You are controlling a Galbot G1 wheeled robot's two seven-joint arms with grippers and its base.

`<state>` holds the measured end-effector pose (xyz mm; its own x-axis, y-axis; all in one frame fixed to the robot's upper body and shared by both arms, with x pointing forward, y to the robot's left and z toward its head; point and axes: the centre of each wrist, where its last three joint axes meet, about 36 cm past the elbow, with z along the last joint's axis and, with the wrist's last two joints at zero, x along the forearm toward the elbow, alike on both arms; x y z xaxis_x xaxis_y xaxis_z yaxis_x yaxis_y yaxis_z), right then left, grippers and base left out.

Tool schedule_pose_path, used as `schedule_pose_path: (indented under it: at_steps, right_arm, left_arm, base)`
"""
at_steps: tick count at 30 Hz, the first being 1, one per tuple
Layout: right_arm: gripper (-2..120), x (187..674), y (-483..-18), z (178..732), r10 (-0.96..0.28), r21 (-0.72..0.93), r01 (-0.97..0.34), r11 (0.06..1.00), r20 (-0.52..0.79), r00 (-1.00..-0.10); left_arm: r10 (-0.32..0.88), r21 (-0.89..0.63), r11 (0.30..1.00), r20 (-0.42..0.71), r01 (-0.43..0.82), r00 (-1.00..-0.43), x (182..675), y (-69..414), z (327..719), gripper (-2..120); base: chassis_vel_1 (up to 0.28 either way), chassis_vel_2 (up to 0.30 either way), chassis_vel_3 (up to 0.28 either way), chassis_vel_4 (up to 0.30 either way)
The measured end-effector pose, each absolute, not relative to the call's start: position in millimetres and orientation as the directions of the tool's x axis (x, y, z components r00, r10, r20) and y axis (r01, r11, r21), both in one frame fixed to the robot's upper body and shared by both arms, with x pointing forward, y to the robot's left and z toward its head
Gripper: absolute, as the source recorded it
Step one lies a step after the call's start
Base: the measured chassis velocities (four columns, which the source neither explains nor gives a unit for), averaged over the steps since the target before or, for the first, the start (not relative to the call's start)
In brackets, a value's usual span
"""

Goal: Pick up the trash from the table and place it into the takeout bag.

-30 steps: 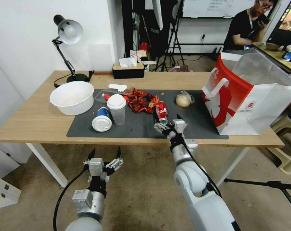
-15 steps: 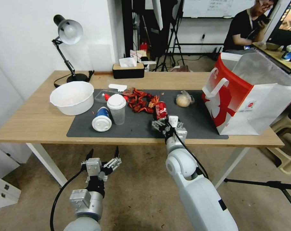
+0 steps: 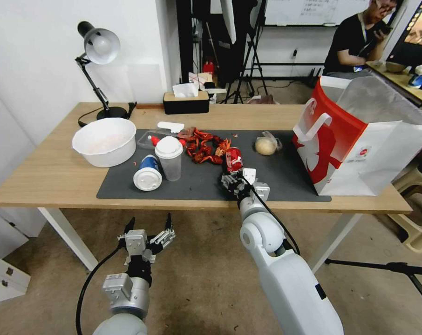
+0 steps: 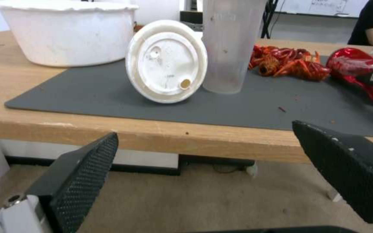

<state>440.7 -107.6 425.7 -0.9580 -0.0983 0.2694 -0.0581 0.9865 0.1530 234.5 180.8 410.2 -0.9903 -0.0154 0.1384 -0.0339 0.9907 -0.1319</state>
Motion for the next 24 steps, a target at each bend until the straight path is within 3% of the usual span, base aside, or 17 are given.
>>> schedule_pose_path:
  at_steps: [2,10,16,24]
  right_arm:
    - [52,439,-111,424,-0.096,0.144,-0.059,0.988,0.264,-0.960]
    - [52,431,-122,433,-0.105,0.142,-0.074,0.987,0.225,-0.969]
    - [52,411,-182,473,-0.137,0.027,-0.138,0.990,-0.008,-0.990]
    - [52,390,-249,548,-0.110,-0.063,-0.099,0.993,-0.222,-0.969]
  left_arm:
    - [-0.022,-0.125,0.991,0.138,-0.040,-0.990,235,181,409,100]
    - [-0.030,-0.122,0.991,0.133,-0.046,-0.991,234,180,410,100]
    - [-0.029,-0.121,0.992,0.125,-0.045,-0.992,233,181,413,100]
    - [-0.024,-0.127,0.991,0.120,-0.039,-0.992,232,178,415,100]
  base:
    - [0.000,0.000,0.000,0.000]
    - [0.000,0.000,0.000,0.000]
    - [0.000,0.000,0.000,0.000]
    - [0.000,0.000,0.000,0.000]
